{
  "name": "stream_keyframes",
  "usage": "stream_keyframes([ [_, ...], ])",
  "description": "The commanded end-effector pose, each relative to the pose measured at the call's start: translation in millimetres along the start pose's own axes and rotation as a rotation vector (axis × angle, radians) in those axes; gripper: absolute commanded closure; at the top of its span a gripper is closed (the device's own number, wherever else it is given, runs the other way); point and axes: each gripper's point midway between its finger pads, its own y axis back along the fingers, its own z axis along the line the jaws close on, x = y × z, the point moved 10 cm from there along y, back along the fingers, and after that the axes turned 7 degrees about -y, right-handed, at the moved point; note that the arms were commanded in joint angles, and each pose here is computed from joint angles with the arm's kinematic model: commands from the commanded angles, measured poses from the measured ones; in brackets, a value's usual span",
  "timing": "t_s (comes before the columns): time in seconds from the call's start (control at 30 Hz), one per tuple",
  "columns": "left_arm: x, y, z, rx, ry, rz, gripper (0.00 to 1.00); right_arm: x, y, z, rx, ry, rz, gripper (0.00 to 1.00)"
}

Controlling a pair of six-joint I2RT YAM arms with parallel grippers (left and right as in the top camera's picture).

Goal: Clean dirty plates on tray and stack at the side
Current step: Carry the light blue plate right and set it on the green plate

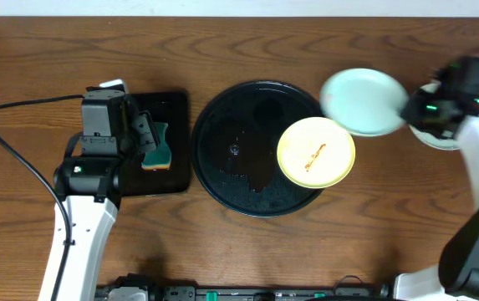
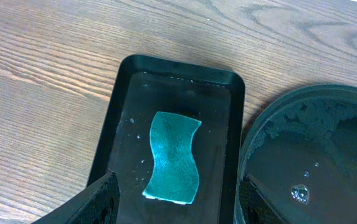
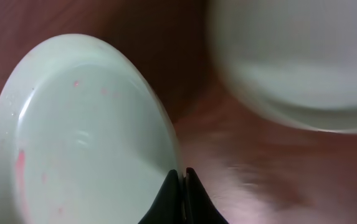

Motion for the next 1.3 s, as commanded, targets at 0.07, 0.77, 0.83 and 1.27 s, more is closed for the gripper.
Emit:
stream_keyframes([
  [0.07, 2, -10, 0, -0.009, 0.012, 0.035, 0.38, -29, 22, -63, 0.182, -0.126, -0.105, 0.99],
  [0.77, -1, -10, 0, -0.007, 0.014, 0.019, 0.38, -66, -1, -118, 0.304, -0.366, -0.321, 0.99],
  [0.83, -1, -10, 0, -0.007, 0.014, 0.019, 0.37, -67, -14, -122, 0.298, -0.392, -0.307, 0.99],
  [1.27, -2, -10, 0, -0.006, 0.015, 0.014, 0.38, -79, 13, -80, -0.038, -0.302, -0.330, 0.36],
])
